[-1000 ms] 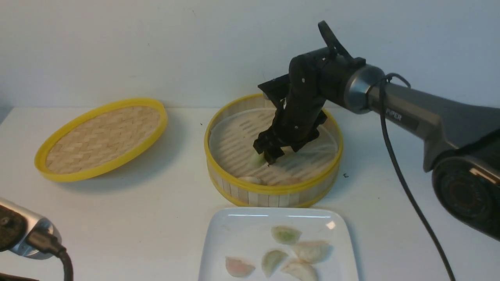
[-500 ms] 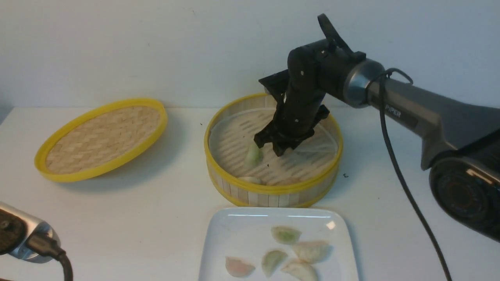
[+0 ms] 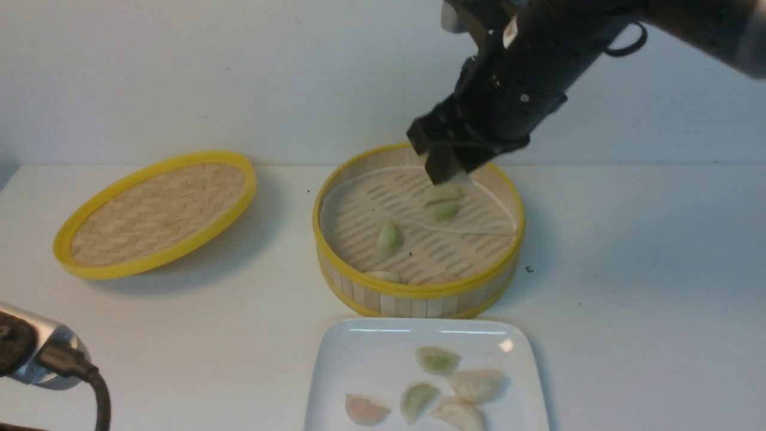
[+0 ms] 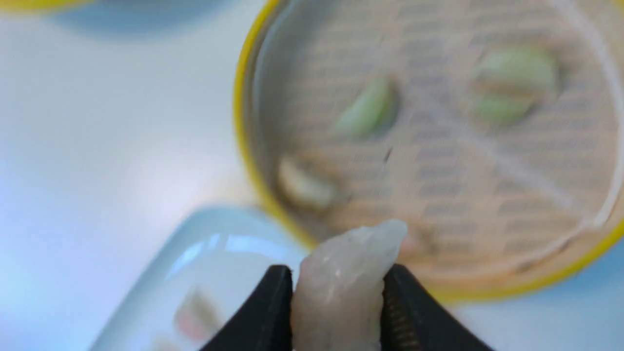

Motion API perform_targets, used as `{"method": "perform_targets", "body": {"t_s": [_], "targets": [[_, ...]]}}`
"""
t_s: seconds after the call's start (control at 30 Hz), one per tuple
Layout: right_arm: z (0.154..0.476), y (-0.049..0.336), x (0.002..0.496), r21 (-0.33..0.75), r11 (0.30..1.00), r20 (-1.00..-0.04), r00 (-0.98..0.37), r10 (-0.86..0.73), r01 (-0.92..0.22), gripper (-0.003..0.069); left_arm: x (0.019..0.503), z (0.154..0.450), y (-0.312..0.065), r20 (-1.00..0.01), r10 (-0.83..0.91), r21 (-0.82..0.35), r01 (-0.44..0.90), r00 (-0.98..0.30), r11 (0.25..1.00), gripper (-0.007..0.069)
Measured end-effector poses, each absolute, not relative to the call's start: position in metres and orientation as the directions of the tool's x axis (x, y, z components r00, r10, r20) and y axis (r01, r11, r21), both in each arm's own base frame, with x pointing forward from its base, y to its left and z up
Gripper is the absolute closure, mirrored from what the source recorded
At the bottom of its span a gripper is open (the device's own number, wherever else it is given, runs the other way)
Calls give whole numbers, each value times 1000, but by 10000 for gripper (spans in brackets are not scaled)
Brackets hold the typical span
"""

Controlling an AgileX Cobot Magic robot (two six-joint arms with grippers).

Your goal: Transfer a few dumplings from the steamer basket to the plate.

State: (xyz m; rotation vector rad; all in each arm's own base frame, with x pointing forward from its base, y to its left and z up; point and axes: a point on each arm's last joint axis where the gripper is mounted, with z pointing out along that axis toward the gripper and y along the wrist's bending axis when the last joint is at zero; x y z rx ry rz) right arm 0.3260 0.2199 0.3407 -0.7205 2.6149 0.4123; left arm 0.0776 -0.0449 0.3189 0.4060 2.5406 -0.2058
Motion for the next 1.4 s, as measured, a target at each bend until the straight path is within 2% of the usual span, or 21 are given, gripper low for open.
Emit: {"method": "perform_targets", "body": {"t_s": [0.07,0.13,0.2,0.27,0.47,0.53,0.73,0.83,0.93,1.0,1.03,1.07,1.1,1.17,1.2,1.23,1.27,1.33,1.4], "targets": [[328,220,303,193,810,-388,-802,-455,-553,448,79,320,-46,-561,239,-67,332,-792,941,631],[296,227,266,229,784,-261,-812,-522,-577,448,80,321,-47,-585,232,-76,337,-778,938,631],[266,235,242,250,766,-175,-806,-566,-592,448,81,322,-48,-589,230,-79,338,-774,938,631],[239,244,227,255,755,-138,-796,-590,-604,448,81,322,-48,-589,230,-80,339,-775,938,631],[193,259,227,255,766,-102,-804,-585,-590,430,81,322,-48,-589,230,-80,339,-775,938,631],[185,261,229,252,770,-86,-806,-585,-586,377,81,322,-48,-589,230,-80,339,-775,938,631],[199,269,237,250,763,-102,-799,-592,-597,98,81,322,-48,-590,229,-80,339,-774,937,631],[220,274,244,237,751,-121,-786,-607,-616,43,81,322,-48,-592,229,-81,339,-773,937,631],[251,272,245,209,739,-166,-768,-618,-640,95,82,323,-49,-603,225,-85,342,-766,936,631],[280,267,244,181,737,-244,-756,-607,-651,186,82,323,-49,-609,223,-87,343,-761,935,631],[301,259,240,159,740,-303,-746,-593,-653,266,82,323,-49,-609,223,-87,343,-761,935,631],[305,258,240,155,741,-313,-744,-591,-654,280,82,323,-49,-609,223,-87,343,-761,935,631],[339,240,228,121,753,-399,-727,-559,-646,417,82,323,-49,-610,223,-87,344,-761,935,631],[374,218,212,94,773,-493,-704,-511,-627,551,82,323,-49,-613,222,-88,344,-759,935,631],[378,215,210,92,775,-503,-701,-506,-625,563,82,323,-49,-613,222,-88,344,-759,935,631],[393,204,202,82,787,-546,-688,-478,-612,608,83,324,-50,-615,221,-89,345,-757,934,631],[421,180,183,85,800,-628,-656,-420,-593,643,83,324,-50,-620,219,-92,346,-754,934,631],[455,146,152,88,809,-734,-587,-342,-582,665,83,325,-51,-628,213,-102,350,-748,931,631],[473,120,129,96,808,-805,-522,-281,-582,670,84,326,-53,-638,204,-116,354,-742,928,631]]}}
